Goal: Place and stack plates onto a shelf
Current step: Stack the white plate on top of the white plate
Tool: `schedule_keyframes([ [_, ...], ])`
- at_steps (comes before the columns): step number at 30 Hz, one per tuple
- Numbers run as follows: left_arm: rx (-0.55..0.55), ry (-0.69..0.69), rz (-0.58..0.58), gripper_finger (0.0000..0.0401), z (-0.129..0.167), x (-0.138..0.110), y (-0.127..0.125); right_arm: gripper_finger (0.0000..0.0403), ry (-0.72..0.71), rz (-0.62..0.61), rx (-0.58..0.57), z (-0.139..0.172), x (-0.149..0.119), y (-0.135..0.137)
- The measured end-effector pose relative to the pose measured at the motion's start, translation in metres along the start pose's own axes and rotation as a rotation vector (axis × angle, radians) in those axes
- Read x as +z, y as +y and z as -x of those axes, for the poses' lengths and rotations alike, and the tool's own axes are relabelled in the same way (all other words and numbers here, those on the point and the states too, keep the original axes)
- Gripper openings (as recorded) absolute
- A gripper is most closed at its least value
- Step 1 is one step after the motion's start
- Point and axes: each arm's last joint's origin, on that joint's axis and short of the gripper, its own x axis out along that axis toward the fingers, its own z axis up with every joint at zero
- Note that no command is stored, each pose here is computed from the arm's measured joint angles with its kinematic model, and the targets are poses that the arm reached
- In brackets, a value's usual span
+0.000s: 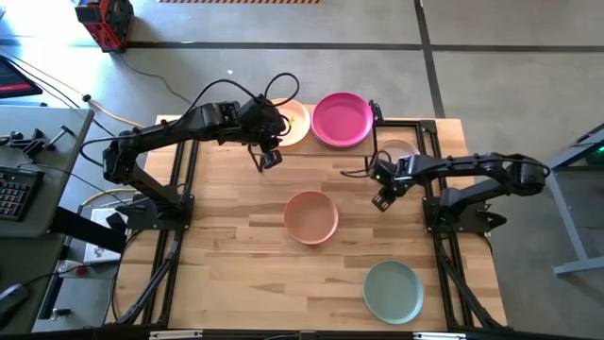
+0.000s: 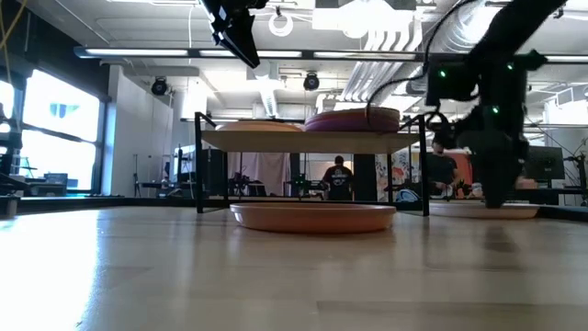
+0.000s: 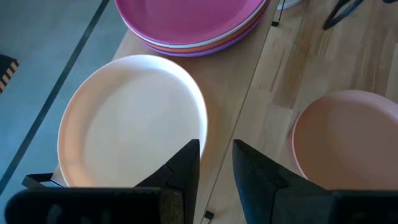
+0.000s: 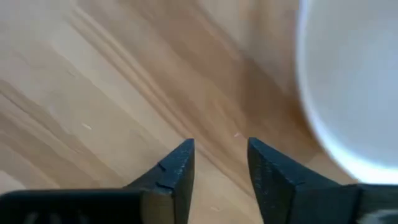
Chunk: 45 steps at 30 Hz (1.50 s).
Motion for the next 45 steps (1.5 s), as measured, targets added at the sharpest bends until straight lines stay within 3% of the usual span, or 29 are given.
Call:
schedule_keyframes([
  [5, 0.0, 0.0, 0.0, 0.0085, 0.0, 0.0, 0.0, 0.0151, -0.048, 0.086, -0.04, 0.022, 0.014, 0.005],
  [10, 0.0, 0.0, 0.0, 0.0085, 0.0, 0.0, 0.0, 0.0156, -0.059, 0.172, -0.101, 0.02, 0.016, -0.002],
  [26, 0.0, 0.0, 0.0, 0.0085, 0.0, 0.0, 0.0, 0.0156, -0.061, 0.081, -0.117, 0.013, 0.021, -0.02],
  [41, -0.002, 0.026, -0.006, 0.0085, 0.0, -0.003, 0.0, 0.0155, 0.063, 0.046, -0.189, -0.017, 0.027, -0.018],
  [45, -0.003, 0.034, -0.007, 0.0085, 0.0, -0.003, 0.0, 0.0134, 0.094, 0.037, -0.166, -0.021, 0.027, -0.017],
])
